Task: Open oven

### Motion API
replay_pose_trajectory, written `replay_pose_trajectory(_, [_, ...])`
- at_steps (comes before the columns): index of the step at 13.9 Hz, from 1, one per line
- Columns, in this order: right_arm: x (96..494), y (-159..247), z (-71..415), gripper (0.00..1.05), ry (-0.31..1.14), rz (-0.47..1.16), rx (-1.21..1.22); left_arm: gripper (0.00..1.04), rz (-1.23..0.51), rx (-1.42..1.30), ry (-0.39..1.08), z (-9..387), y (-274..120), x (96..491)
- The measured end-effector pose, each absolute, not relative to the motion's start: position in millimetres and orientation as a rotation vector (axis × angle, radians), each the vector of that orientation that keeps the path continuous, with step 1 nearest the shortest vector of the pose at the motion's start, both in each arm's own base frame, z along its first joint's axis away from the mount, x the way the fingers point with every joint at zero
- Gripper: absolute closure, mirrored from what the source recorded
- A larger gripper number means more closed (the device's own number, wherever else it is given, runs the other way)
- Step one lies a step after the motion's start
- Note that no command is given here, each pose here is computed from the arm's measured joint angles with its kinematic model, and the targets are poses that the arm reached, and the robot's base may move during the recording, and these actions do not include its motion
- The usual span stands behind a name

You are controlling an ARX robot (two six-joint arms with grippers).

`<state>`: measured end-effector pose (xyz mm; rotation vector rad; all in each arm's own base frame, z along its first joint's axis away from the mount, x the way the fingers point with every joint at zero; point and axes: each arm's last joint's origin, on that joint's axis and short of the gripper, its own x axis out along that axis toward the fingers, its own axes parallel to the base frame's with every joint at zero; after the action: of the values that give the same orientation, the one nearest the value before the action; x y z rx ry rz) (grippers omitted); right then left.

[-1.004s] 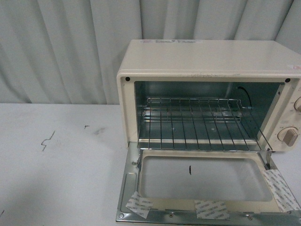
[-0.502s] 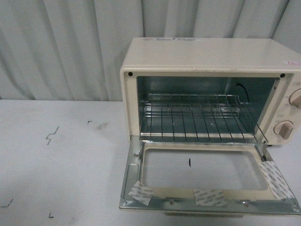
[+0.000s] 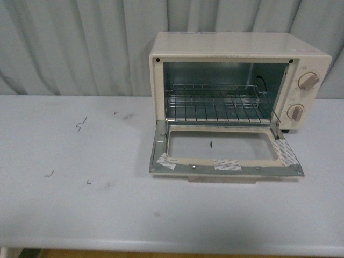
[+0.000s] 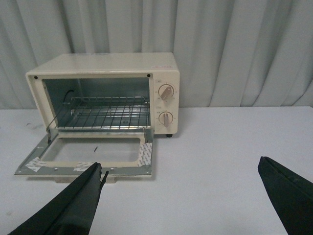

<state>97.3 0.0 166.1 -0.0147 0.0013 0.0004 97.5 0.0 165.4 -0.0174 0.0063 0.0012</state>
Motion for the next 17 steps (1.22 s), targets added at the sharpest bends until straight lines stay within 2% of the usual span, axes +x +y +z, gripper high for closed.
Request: replay_pose_trajectory(17, [97.2,0.0,166.6,0.06,-0.004,0.0,-0.015,0.07,0.0,-0.017,0.001,165.9,0.0,97.5])
